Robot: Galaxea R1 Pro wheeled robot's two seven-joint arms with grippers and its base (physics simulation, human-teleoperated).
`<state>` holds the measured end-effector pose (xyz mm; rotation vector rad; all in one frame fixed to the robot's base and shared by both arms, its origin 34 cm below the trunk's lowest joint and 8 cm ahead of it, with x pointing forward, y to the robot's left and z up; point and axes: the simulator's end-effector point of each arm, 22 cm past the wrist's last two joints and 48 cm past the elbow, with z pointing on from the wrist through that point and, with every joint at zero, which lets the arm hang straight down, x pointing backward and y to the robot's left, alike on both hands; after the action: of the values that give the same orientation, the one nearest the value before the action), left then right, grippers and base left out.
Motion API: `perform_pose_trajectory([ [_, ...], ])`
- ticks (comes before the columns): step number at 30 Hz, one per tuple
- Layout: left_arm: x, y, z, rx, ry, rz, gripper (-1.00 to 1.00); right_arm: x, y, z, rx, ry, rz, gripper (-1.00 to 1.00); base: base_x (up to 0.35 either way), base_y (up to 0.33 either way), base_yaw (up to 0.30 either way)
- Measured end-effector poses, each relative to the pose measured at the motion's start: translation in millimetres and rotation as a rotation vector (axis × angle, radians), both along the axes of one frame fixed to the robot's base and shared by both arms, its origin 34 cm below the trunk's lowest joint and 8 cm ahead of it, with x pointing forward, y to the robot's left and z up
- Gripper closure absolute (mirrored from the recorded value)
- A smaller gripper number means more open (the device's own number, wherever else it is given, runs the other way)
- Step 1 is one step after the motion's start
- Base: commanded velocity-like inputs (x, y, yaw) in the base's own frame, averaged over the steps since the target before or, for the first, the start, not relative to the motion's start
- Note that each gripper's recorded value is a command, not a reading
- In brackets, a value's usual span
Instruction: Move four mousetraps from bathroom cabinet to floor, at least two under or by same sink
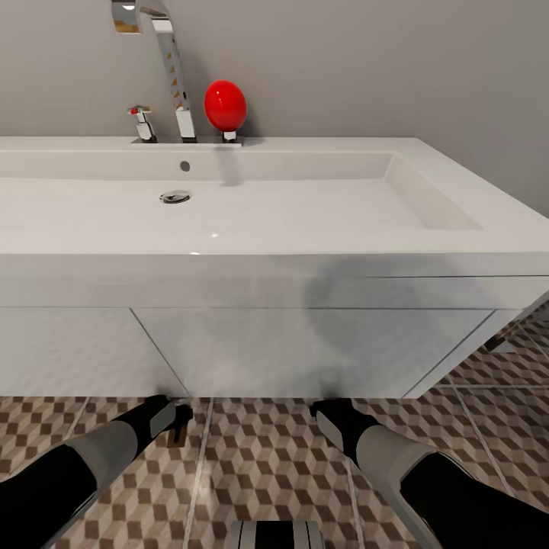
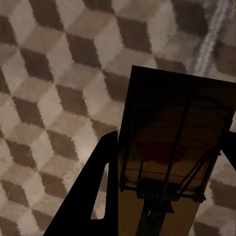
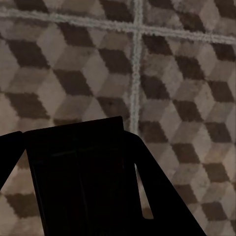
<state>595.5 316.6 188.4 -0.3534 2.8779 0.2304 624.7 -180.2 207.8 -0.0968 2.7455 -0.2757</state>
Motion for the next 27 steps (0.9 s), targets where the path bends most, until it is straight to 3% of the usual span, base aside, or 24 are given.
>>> perform_pose_trajectory([
  [7, 2, 1, 0, 0.007, -0.009, -0.001, 1.0, 1, 0, 0, 0.001, -0.006, 0.0, 1.0, 0.0, 0.0, 0.0],
  [14, 13, 0, 2, 0.01, -0.074, 0.003, 1.0, 3, 0, 1, 0.003, -0.021, 0.001, 1.0, 0.0, 0.0, 0.0],
  [19, 15, -2, 3, 0.006, -0.092, 0.005, 1.0, 19, -1, 7, 0.018, -0.15, -0.019, 1.0, 0.0, 0.0, 0.0],
  [27, 16, 5, 4, 0.018, -0.093, -0.003, 1.0, 24, -2, 10, 0.02, -0.194, -0.02, 1.0, 0.0, 0.0, 0.0],
])
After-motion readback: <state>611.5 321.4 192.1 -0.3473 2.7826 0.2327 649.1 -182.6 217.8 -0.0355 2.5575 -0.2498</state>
